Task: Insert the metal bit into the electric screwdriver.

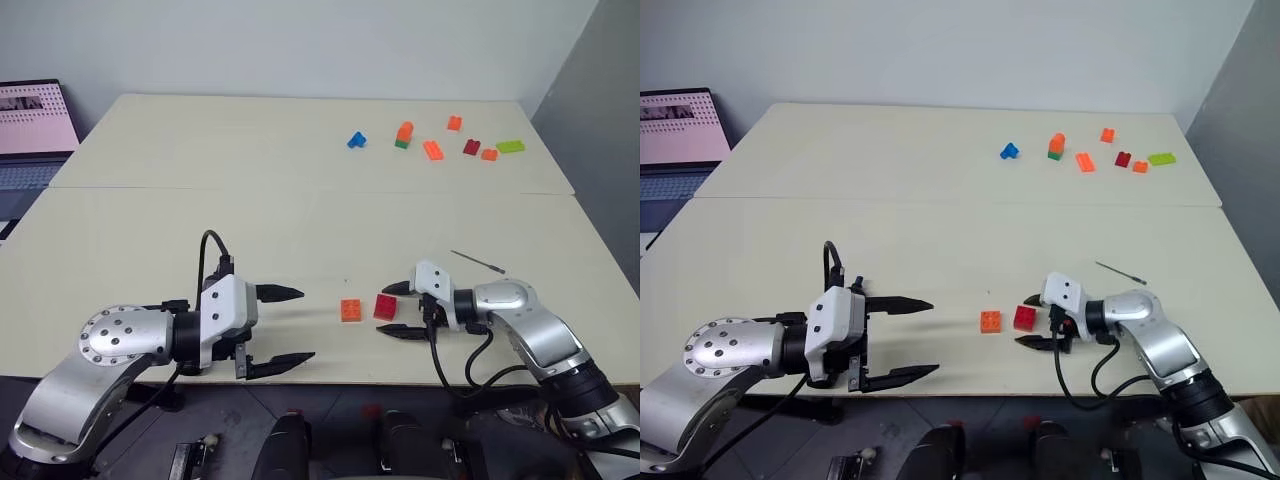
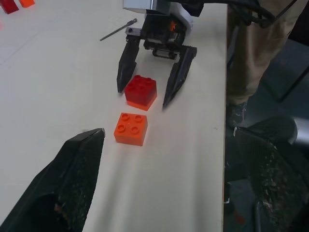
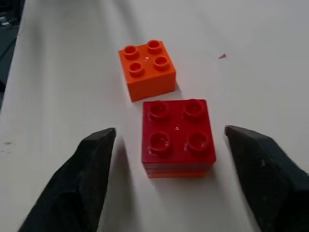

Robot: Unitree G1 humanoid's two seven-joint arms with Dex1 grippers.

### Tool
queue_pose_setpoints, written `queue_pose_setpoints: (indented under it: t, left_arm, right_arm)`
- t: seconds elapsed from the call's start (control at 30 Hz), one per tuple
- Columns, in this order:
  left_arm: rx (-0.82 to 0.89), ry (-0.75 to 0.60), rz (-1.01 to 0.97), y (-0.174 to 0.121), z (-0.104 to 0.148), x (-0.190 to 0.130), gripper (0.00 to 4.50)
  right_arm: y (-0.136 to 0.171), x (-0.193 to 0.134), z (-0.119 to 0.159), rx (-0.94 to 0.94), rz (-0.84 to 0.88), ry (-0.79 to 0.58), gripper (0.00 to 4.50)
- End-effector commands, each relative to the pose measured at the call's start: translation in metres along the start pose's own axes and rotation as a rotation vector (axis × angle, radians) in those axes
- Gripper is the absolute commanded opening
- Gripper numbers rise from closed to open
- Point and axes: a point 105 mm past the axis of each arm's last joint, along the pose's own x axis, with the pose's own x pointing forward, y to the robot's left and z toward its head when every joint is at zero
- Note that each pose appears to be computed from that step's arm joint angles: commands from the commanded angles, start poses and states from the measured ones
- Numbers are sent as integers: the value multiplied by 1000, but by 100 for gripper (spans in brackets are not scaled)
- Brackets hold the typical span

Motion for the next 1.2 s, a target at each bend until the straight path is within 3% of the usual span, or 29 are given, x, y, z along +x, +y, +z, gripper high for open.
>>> queue_pose_setpoints:
  t: [0.03, 0.2, 0.33, 0.4, 0.5, 0.63, 0.83, 0.93, 1.2]
  left_arm:
    - [1, -31, -2, -3, -2, 2, 450]
    - [-2, -104, -4, -2, 3, 3, 450]
    - [6, -208, 14, 1, 13, 5, 450]
    - [19, -237, 10, -1, 16, 12, 450]
    - [29, -275, 20, 1, 21, 23, 450]
    - [31, -357, -1, 3, 34, 38, 450]
    - [32, -418, -38, 3, 41, 53, 450]
    - [48, -416, -56, 4, 41, 60, 450]
    - [80, -389, -60, 8, 38, 62, 450]
  right_arm:
    - [-3, -1, 6, -68, -16, -14, 271]
    - [-5, -5, 11, -75, -41, -41, 153]
    - [-10, -15, 15, -92, -106, -60, 150]
    - [-23, -32, 18, -55, -221, -94, 150]
    - [-53, -76, 13, 17, -514, -132, 150]
    - [-79, -144, -17, 106, -941, -120, 150]
    - [-89, -189, -56, 240, -1293, -91, 150]
    - [-95, -198, -77, 314, -1409, -53, 150]
    - [-108, -205, -107, 509, -1520, -42, 150]
